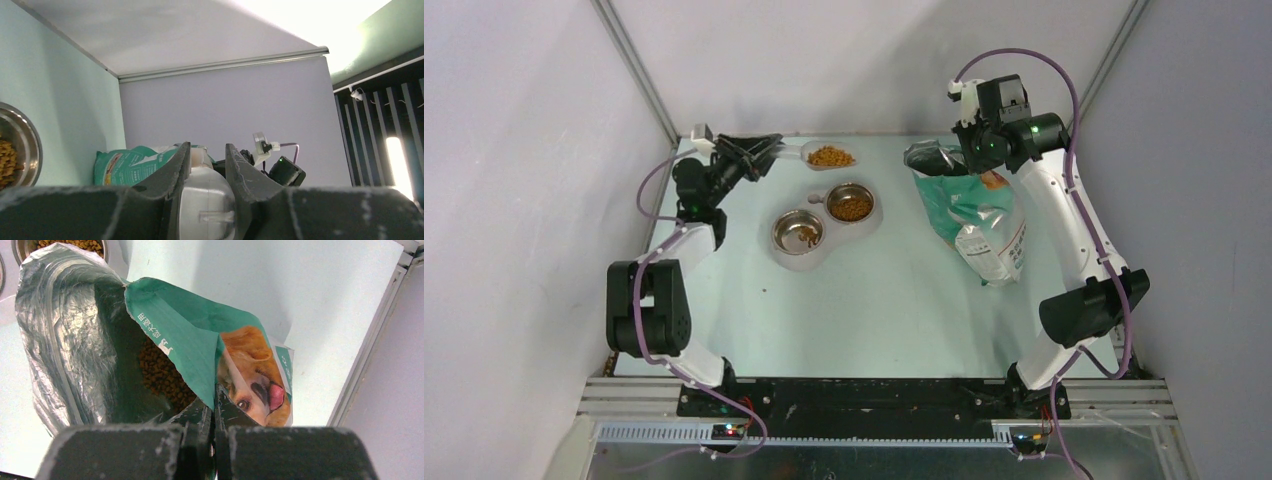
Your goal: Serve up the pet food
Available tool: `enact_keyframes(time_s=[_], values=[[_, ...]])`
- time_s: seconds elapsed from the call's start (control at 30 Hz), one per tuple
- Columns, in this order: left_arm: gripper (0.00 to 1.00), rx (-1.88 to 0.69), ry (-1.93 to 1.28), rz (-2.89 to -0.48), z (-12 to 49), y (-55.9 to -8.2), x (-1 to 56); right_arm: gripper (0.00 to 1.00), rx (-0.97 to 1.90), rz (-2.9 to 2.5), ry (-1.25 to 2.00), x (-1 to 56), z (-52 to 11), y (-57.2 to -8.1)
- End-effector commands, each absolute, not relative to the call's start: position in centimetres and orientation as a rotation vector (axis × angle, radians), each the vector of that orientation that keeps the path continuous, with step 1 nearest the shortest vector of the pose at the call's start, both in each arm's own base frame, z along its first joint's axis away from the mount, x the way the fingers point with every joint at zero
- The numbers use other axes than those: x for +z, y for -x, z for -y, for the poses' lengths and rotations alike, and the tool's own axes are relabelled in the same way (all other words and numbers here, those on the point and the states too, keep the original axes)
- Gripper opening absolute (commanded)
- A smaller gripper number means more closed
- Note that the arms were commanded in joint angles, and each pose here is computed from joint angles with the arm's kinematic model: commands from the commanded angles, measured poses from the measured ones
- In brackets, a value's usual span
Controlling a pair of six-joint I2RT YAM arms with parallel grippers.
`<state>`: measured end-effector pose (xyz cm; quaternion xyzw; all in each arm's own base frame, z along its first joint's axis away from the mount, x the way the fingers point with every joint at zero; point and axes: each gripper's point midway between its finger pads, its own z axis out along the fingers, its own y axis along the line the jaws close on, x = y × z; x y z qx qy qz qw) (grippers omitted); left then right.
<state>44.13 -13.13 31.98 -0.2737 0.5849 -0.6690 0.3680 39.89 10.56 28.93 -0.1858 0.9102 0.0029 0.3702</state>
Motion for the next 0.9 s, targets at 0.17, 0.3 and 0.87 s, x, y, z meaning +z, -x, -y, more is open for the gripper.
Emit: enact_keyframes(time_s=[0.17, 0.3, 0.87], values=[[0.0, -1.737, 0.632, -1.444, 9.5, -41.7, 33.4, 0.0, -0.069, -2.331, 0.472, 30.1, -9.0, -40.1], [0.0, -1.715, 0.679, -1.44, 7.3, -41.6, 32.0, 0.0, -0.066, -2.337, 0.48, 29.9, -9.2, -40.2], [0.0, -1.645, 0.771, -1.404, -1.1, -40.4, 26.0, 0.0, -0.053, -2.333, 0.507, 29.6, -10.6, -41.4]])
